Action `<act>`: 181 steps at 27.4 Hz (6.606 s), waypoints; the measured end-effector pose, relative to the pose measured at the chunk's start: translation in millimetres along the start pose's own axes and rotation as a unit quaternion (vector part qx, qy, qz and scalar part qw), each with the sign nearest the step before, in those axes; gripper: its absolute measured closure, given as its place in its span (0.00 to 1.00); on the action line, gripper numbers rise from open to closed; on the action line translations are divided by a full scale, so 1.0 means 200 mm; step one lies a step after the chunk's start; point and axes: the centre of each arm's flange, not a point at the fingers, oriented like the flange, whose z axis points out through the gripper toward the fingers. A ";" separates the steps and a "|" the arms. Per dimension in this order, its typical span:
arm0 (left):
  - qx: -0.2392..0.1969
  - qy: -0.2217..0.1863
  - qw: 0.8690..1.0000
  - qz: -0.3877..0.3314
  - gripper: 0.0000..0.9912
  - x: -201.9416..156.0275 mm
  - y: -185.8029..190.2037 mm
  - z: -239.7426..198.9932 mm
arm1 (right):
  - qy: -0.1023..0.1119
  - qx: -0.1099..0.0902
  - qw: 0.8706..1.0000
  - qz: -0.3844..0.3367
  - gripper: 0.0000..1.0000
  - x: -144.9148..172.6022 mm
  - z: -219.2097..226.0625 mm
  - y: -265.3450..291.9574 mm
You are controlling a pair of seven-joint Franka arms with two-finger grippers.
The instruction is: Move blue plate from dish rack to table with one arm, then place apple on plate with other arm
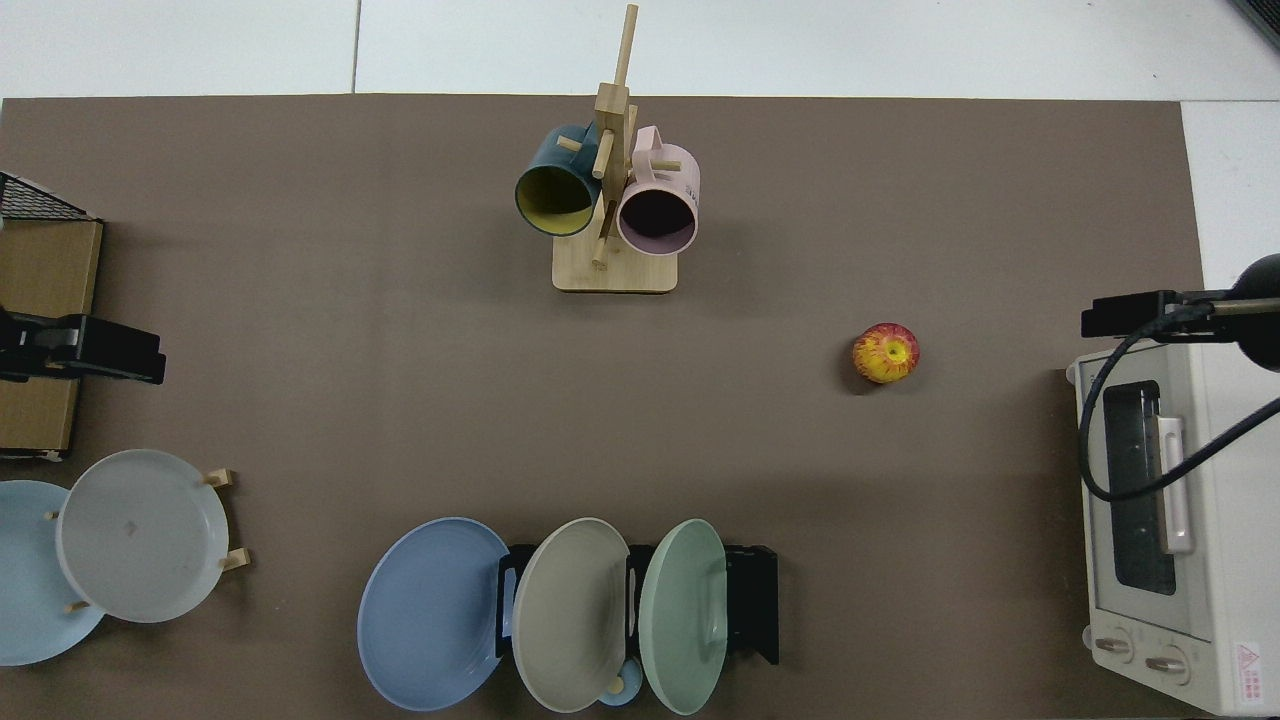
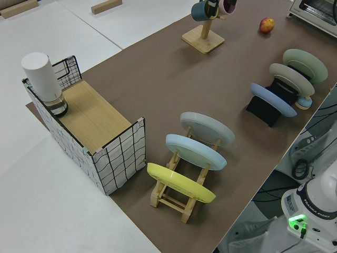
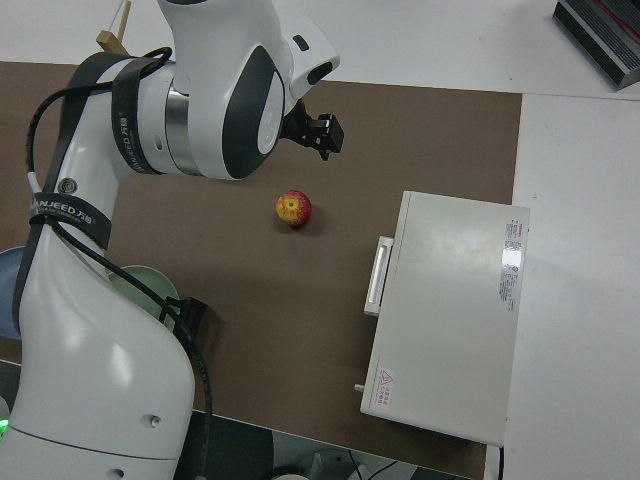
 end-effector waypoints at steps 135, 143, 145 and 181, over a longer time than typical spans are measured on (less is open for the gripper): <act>-0.179 -0.032 0.983 -0.018 0.89 0.14 0.50 1.04 | -0.050 -0.024 0.997 -0.047 0.21 0.14 0.71 -0.55; -0.287 -0.015 0.957 -0.036 0.89 0.34 0.70 1.41 | -0.050 -0.024 0.997 -0.047 0.21 0.14 0.70 -0.55; -0.297 -0.014 0.954 -0.037 0.89 0.35 0.72 1.44 | -0.050 -0.024 0.997 -0.047 0.21 0.14 0.70 -0.55; -0.284 0.019 0.957 0.049 0.52 0.28 1.06 1.71 | -0.060 0.006 0.997 -0.053 0.21 0.08 0.79 -0.70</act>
